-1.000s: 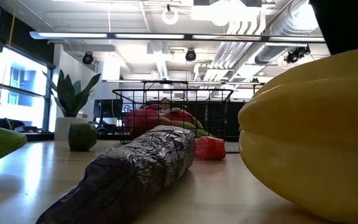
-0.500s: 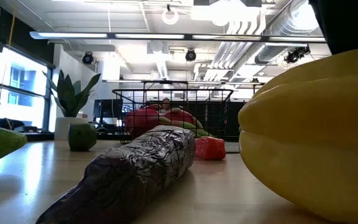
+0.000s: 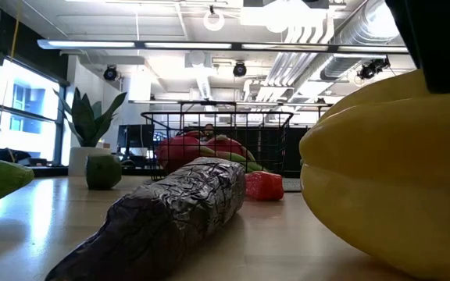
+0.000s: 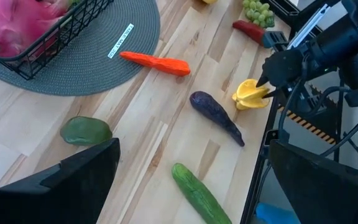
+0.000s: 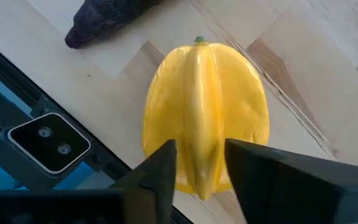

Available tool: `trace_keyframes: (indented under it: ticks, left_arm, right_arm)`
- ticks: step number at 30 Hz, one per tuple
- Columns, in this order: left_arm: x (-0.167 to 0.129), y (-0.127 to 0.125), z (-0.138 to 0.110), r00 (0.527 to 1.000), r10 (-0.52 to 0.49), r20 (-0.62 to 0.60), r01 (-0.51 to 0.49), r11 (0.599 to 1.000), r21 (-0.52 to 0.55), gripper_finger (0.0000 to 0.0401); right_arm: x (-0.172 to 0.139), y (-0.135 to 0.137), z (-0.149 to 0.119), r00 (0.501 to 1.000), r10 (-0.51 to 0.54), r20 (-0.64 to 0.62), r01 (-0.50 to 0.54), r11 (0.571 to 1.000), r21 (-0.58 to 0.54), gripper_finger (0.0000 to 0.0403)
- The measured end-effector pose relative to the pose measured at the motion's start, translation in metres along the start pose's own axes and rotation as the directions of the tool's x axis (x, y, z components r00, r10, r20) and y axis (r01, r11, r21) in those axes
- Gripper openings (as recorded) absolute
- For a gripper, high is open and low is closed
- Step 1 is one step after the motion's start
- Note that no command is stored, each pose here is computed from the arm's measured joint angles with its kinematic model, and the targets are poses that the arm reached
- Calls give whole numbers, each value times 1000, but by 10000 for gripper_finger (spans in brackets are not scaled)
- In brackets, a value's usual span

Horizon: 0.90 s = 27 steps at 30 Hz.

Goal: Build produce basket
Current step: Put the yellow starfruit into the black wire basket

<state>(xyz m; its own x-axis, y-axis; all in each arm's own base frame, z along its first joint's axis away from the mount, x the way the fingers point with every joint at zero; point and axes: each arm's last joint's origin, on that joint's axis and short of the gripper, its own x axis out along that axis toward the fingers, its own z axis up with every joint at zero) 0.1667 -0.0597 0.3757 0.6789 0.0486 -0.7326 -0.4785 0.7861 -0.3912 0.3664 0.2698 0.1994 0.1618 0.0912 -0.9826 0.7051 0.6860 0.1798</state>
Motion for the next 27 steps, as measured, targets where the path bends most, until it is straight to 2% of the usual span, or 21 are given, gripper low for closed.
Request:
trace_keyframes:
  ticks: [6,8,20,27]
  left_arm:
    - [0,0,0,1000,-1,-1,1,1000,18,400]
    - [0,0,0,1000,-2,-3,2,1000,26,400]
    - [0,0,0,1000,-6,-9,6,997,81,400]
    - [0,0,0,1000,0,-1,0,993,115,400]
  right_arm:
    - [1,0,0,1000,-5,-1,5,1000,26,23]
    - [1,0,0,1000,-6,-1,6,1000,26,10]
    - [-1,-2,1,1000,-13,6,13,996,87,4]
    - [-23,-7,6,996,-11,91,-3,989,151,2]
